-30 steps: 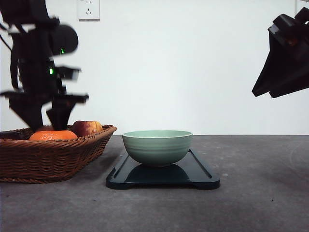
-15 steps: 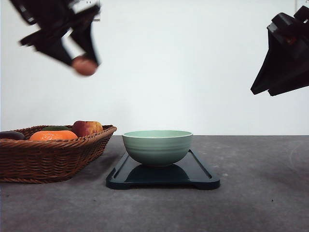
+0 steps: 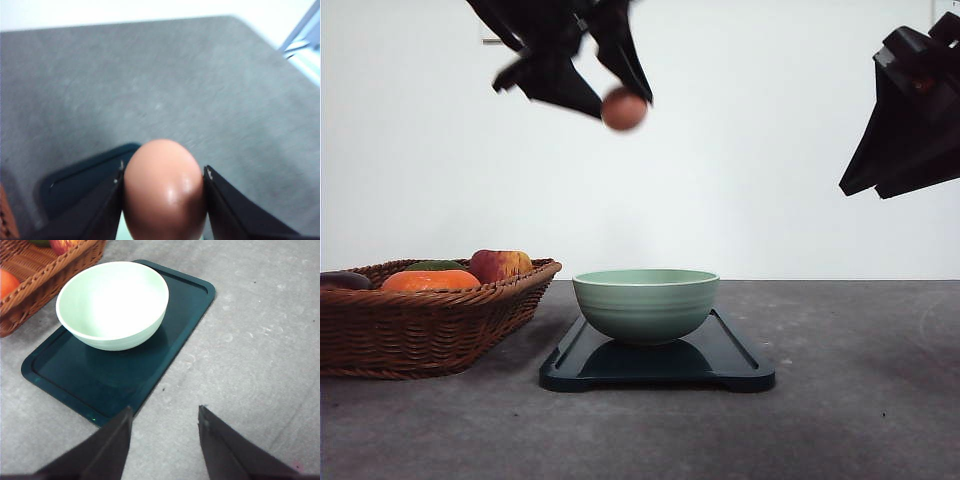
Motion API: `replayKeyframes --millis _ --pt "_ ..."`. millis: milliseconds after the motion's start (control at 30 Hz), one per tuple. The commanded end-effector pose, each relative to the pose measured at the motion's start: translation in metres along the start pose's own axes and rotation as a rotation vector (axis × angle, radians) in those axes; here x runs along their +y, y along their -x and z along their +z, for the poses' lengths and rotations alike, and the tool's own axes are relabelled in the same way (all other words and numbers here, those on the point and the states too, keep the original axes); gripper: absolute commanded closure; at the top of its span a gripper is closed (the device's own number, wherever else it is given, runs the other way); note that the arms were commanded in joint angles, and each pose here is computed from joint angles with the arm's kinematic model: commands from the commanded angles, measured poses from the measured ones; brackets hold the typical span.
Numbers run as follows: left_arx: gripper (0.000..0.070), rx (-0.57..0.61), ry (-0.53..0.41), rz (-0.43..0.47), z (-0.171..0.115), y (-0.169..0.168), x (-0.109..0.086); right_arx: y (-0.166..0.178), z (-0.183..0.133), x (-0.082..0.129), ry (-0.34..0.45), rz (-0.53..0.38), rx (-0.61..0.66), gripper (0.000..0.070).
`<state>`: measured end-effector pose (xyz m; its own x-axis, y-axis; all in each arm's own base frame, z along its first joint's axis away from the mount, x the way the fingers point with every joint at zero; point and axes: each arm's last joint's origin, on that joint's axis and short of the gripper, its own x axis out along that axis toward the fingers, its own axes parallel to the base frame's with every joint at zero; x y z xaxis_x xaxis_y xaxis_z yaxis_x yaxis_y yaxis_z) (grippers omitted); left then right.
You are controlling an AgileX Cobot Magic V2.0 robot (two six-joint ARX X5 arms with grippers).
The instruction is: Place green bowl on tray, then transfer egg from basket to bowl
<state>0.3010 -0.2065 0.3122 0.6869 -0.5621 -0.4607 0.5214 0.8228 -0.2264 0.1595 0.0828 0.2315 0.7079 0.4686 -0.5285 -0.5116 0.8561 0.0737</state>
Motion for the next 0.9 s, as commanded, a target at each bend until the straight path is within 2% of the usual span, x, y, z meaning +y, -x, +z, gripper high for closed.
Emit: replayKeyframes --millis 0,200,467,867 --pt "0.0514 0.009 -0.047 0.042 -0.004 -0.013 -0.006 -0.001 0.002 0.001 0.011 0.004 -0.006 0.0440" --pt "0.0514 0.094 -0.073 0.046 -0.029 -0.045 -0.017 -0.001 0.002 0.001 0.011 0.004 -0.006 0.0440" --pt "0.0514 0.211 -0.078 0.081 -0.061 -0.081 -0.011 -0.001 0.002 0.001 0.011 0.004 -0.006 0.0440" --pt "0.0514 0.269 -0.079 0.096 -0.083 -0.105 -0.005 -0.001 0.002 0.001 0.011 0.005 -0.006 0.0440"
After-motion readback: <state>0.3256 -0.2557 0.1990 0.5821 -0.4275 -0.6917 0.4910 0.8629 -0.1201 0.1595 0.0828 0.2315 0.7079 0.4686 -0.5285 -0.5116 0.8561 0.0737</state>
